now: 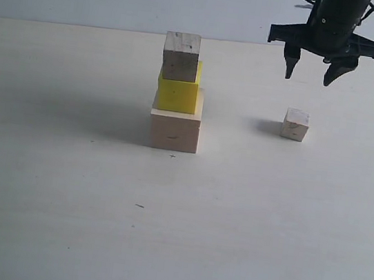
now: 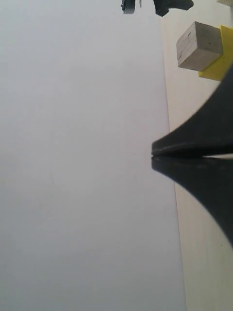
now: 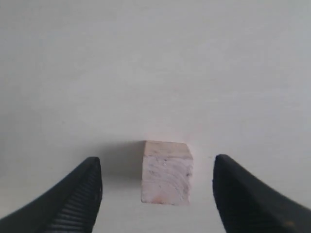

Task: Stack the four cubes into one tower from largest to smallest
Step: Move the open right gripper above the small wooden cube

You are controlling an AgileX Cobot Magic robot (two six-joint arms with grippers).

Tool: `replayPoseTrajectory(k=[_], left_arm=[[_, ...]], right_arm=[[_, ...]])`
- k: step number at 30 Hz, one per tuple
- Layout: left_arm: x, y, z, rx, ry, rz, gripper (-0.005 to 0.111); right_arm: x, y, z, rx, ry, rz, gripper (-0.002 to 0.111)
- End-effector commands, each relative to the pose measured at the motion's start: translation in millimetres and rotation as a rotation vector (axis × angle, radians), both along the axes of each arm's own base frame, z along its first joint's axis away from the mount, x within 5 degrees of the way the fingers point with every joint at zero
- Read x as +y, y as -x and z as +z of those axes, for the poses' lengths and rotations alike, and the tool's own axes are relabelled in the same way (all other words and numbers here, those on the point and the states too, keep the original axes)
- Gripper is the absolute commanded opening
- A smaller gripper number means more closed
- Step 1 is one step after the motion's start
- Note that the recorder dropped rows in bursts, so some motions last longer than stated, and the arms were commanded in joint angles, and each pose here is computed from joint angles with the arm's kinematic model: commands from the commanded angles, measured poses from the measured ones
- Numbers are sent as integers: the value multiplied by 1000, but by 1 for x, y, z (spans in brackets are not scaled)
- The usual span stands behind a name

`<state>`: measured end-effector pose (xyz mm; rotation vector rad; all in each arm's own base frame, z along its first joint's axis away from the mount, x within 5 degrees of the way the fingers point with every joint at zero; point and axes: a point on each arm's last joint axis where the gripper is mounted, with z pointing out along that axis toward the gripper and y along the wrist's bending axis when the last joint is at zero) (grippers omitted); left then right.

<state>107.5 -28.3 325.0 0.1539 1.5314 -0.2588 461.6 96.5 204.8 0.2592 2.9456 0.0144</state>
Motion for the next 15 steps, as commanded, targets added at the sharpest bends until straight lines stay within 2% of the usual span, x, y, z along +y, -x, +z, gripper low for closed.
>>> replayPoseTrajectory(k=[1,10,15], left_arm=[[-2,1,0,1,12,-24,0],[-3,1,0,-4,10,-39,0],[-3,1,0,-4,10,-39,0]], right_arm=[[-9,-9,3,5,-78,-32,63],[-10,-4,-19,69,-48,-36,63],[-18,4,-37,126,31,-22,63]])
